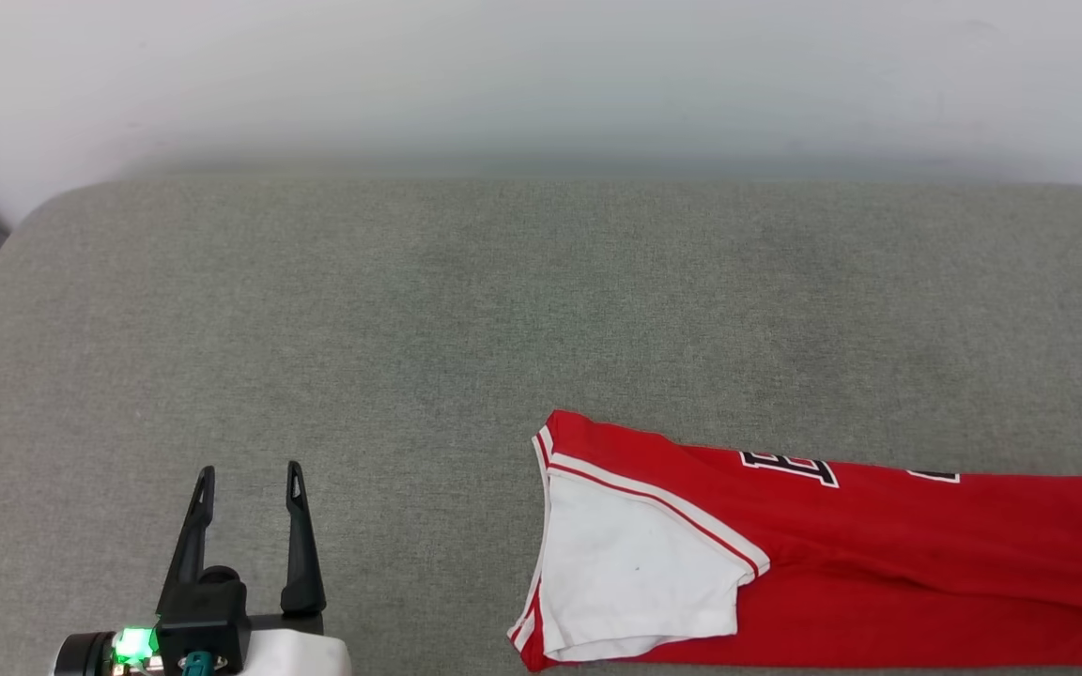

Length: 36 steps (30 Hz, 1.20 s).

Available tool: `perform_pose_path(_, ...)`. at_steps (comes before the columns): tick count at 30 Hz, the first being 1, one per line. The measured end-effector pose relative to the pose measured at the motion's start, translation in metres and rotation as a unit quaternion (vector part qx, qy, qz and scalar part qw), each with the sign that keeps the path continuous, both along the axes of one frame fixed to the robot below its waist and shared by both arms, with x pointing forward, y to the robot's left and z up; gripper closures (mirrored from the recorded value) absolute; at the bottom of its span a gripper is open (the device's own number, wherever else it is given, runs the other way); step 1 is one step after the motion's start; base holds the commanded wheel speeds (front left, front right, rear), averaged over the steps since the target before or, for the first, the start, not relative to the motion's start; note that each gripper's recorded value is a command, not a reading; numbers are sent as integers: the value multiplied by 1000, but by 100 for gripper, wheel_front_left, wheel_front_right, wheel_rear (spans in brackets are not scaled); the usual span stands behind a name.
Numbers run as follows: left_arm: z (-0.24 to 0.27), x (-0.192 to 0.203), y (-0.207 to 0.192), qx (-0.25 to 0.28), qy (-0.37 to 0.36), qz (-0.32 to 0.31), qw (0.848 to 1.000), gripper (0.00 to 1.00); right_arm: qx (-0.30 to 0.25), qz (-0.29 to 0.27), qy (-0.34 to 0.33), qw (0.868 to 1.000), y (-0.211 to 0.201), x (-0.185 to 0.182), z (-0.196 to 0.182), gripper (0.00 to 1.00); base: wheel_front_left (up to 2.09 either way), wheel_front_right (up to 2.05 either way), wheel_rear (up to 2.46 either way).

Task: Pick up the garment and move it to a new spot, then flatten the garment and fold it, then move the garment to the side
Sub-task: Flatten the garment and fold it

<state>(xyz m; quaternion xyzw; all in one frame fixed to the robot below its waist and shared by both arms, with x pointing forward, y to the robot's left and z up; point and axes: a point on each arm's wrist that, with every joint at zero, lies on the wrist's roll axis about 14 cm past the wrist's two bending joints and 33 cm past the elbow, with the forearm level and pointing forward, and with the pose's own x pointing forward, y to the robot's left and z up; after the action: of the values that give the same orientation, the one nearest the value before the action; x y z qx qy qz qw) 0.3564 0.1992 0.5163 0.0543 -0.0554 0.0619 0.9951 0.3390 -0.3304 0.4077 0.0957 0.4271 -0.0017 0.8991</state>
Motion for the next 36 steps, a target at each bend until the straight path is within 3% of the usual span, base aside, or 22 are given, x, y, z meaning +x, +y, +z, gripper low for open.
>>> perform_pose_path(6,0,-5,-1,10,0,-6,1000,0,8,37,-8,999,18,5,17,100,0,0,0)
perform_pose_path(14,-5,-5,-4,8,9,-12,1000,0,27,187,-39,981,109,14,43,100,0,0,0)
perform_pose_path(15,-6,-4,-4,7,10,-12,1000,0,28,207,-44,977,122,15,47,100,0,0,0)
perform_pose_path(16,-6,2,-4,7,10,-13,1000,0,28,269,-61,961,163,23,59,100,0,0,0)
perform_pose_path(22,-14,14,-8,3,21,-19,1000,0,26,369,-62,927,232,35,63,100,0,0,0)
perform_pose_path(23,-17,19,-9,2,24,-20,1000,0,26,410,-56,910,263,40,57,100,0,0,0)
perform_pose_path(26,-20,23,-9,1,27,-20,999,0,23,448,-55,892,294,43,50,100,0,0,0)
perform_pose_path(30,-23,29,-8,0,30,-20,999,0,11,487,-44,872,325,44,32,100,0,0,0)
perform_pose_path(36,-28,37,-8,-1,36,-19,999,0,-20,508,-7,861,337,47,-10,100,0,0,0)
